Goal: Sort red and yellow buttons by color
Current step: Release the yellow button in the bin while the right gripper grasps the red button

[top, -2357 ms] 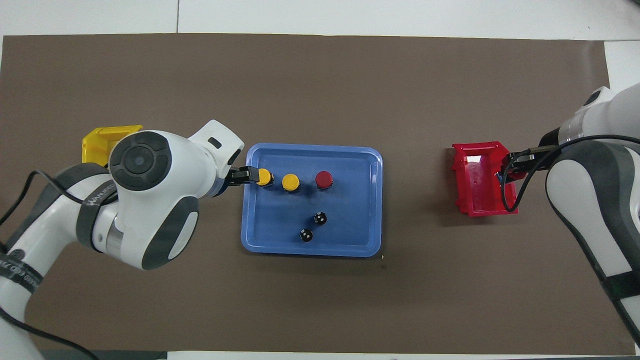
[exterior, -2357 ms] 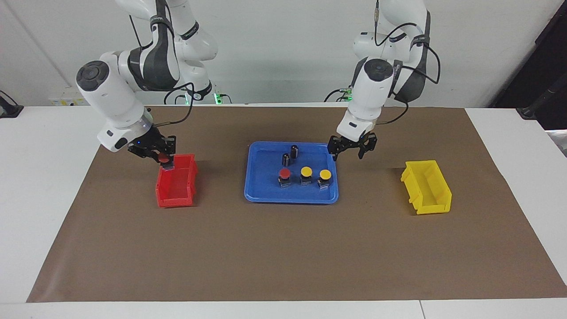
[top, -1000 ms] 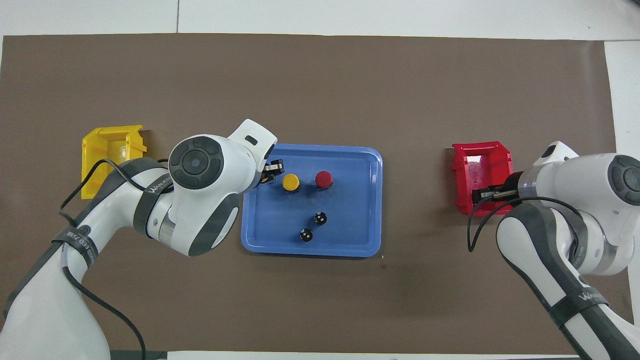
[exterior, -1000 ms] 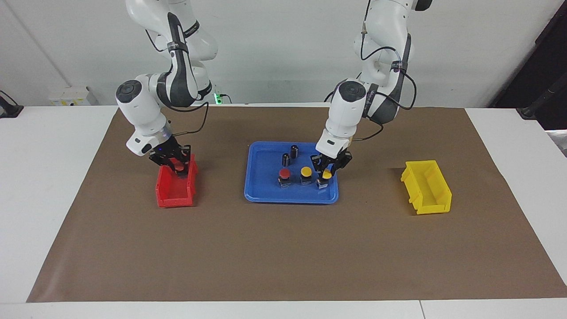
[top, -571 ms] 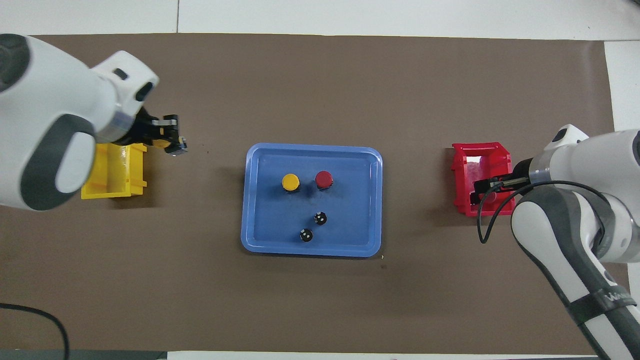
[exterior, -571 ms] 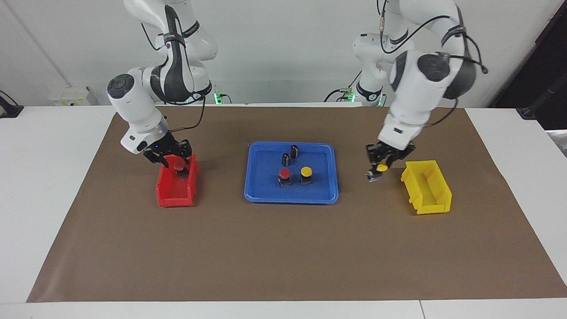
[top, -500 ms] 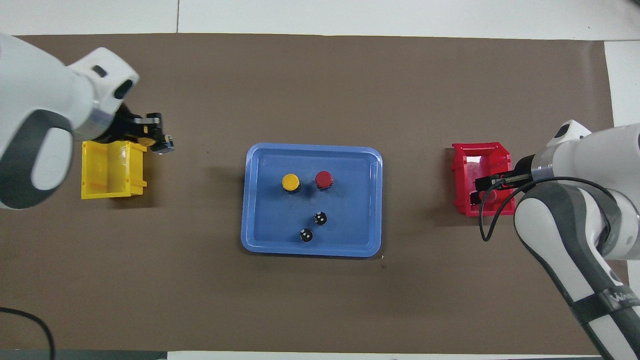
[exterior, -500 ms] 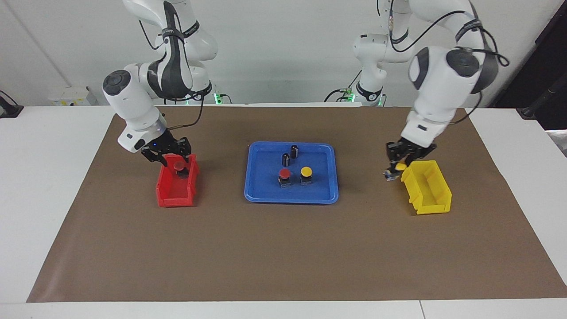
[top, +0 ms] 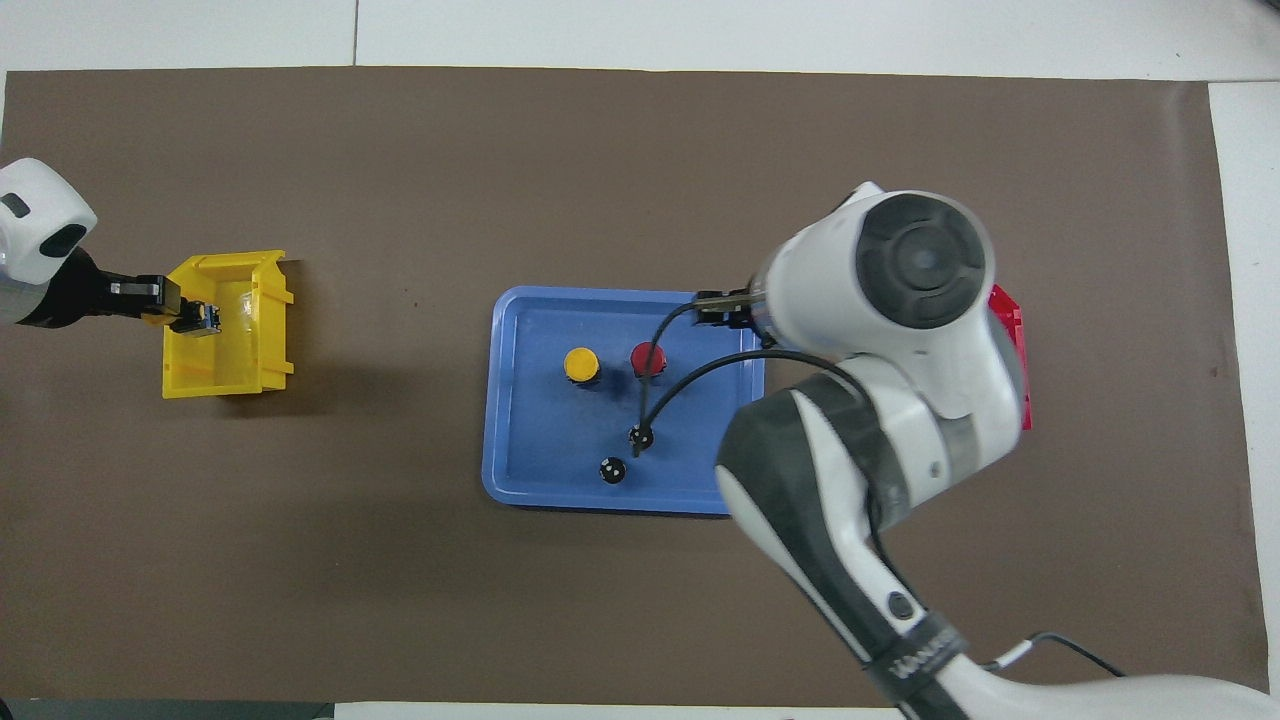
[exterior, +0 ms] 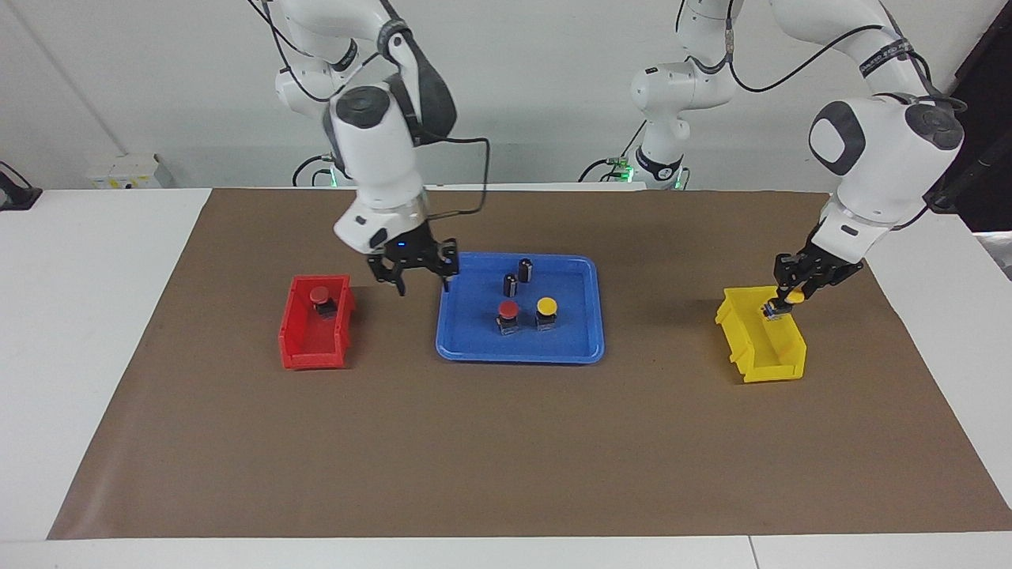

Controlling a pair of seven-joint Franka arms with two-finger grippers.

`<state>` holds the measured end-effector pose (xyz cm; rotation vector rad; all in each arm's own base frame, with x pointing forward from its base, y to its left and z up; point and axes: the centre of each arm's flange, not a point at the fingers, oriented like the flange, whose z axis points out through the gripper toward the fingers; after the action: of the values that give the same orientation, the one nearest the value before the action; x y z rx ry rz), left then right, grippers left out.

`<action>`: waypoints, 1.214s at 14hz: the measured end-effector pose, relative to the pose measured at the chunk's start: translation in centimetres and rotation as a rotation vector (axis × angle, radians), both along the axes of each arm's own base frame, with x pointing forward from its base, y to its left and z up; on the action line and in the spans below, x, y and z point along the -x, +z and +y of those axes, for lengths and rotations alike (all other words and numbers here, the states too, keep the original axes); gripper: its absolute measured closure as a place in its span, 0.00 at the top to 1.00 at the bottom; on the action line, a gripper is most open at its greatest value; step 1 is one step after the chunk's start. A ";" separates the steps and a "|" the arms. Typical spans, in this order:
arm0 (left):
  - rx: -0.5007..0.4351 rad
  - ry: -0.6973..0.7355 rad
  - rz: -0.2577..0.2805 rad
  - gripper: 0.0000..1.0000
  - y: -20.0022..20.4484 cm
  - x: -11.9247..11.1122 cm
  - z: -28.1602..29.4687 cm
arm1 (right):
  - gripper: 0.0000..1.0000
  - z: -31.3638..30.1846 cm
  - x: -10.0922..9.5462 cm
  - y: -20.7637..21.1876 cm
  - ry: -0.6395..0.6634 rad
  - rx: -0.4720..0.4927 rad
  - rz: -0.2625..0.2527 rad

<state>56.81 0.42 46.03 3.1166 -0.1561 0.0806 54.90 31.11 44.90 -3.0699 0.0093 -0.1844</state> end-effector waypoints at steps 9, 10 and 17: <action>-0.005 -0.098 0.016 0.41 -6.2 0.9 -0.1 | 0.79 6.3 0.8 -7.3 0.010 0.016 0.018; -0.005 -0.103 0.019 0.41 -6.9 1.0 0.0 | 0.79 6.7 1.0 -7.6 0.013 0.015 0.018; -0.007 -0.110 0.018 0.41 -8.1 1.4 1.3 | 0.70 6.4 1.7 -9.7 0.018 0.018 0.026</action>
<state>55.40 1.69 37.98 3.1073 -0.3280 0.0504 53.16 37.52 35.18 -3.0895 -0.0181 -0.1445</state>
